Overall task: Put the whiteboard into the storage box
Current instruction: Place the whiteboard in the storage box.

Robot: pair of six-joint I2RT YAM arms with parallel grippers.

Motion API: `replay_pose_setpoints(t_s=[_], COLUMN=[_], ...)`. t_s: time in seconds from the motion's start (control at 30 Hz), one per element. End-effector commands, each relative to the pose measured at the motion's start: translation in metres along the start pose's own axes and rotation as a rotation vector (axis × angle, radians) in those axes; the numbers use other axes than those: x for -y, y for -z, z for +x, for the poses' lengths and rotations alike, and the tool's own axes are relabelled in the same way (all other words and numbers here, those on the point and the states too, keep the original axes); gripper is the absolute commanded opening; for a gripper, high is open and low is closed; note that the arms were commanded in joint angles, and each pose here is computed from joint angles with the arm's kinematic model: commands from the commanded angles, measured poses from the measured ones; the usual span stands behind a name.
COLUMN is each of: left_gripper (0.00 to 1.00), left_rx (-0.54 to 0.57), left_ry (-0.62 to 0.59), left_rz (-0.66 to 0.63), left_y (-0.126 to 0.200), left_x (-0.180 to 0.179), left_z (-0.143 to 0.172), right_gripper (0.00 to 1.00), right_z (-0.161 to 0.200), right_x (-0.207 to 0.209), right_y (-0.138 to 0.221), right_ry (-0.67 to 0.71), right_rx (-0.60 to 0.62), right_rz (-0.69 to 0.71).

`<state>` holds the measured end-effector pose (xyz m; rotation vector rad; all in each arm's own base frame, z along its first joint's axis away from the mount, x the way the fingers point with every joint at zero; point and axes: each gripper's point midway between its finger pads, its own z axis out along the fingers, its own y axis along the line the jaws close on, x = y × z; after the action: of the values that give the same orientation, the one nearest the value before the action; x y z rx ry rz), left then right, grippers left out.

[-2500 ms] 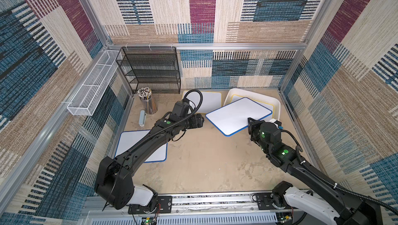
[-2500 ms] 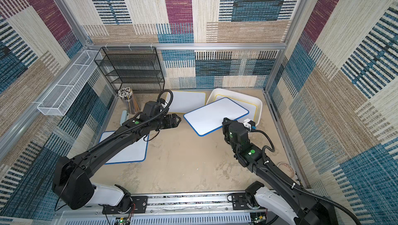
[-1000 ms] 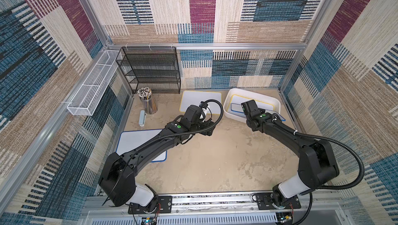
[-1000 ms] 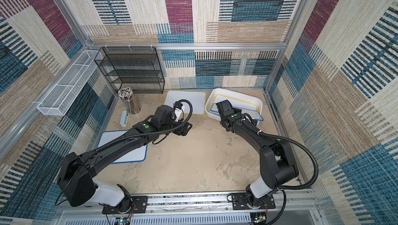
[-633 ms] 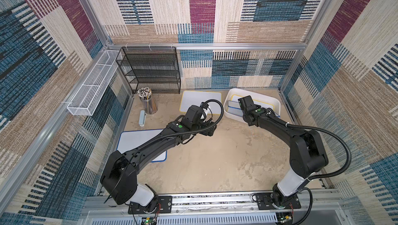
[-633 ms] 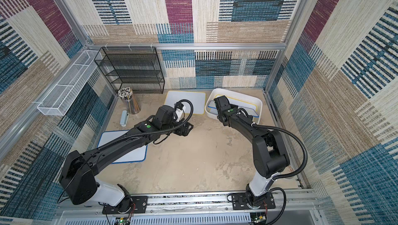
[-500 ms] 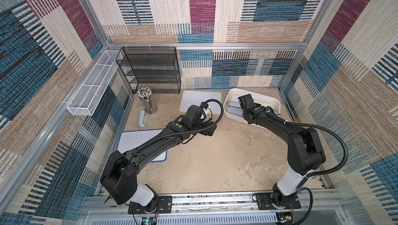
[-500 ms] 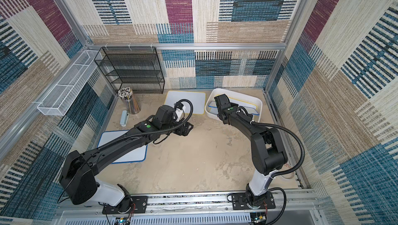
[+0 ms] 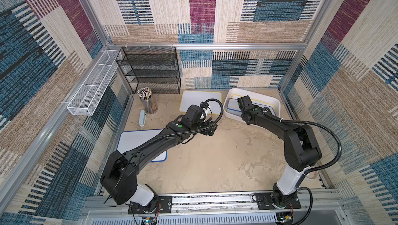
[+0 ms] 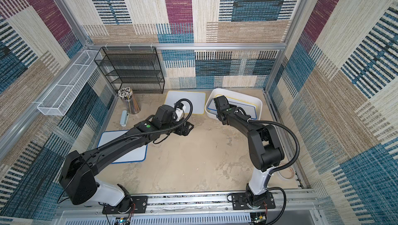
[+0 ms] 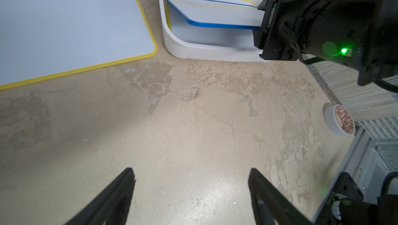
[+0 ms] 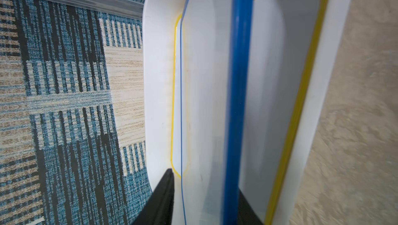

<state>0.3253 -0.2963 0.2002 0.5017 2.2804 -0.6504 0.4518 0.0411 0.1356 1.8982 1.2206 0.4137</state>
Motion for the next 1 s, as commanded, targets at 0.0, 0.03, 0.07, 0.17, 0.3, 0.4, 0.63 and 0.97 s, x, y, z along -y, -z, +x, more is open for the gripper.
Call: replay_pose_setpoints(t_s=[0.0,0.03,0.07,0.17,0.3,0.4,0.63,0.97], left_gripper=[0.85,0.85,0.85,0.85,0.85,0.85,0.85,0.85], left_rx=[0.027,0.028,0.028,0.034,0.042,0.045,0.033,0.03], left_ry=[0.009,0.01,0.013,0.015,0.014,0.012,0.039,0.049], left_rz=[0.013,0.016,0.018,0.024,0.021,0.011,-0.018,-0.042], left_y=[0.002,0.003,0.003,0.005,0.008,0.008,0.004,0.003], left_x=[0.003,0.004,0.004,0.006,0.005,0.003,-0.009,-0.019], left_z=[-0.008,-0.008,-0.008,-0.01,-0.011,-0.012,-0.012,-0.012], right_gripper=[0.48,0.52,0.54,0.61,0.71,0.8,0.94,1.0], right_z=[0.008,0.008,0.008,0.008,0.013,0.019,0.029,0.034], right_x=[-0.011,-0.009,-0.006,0.001,0.002,0.001,-0.003,0.004], right_y=[0.0,-0.001,-0.002,-0.006,-0.011,-0.015,-0.023,-0.031], right_ry=[-0.214,-0.205,-0.203,-0.191,-0.169,-0.145,-0.092,-0.024], right_rx=[-0.04,-0.047,-0.054,-0.068,-0.106,-0.13,-0.211,-0.282], right_rz=[-0.038,-0.035,-0.031,-0.019,0.002,0.029,0.079,0.178])
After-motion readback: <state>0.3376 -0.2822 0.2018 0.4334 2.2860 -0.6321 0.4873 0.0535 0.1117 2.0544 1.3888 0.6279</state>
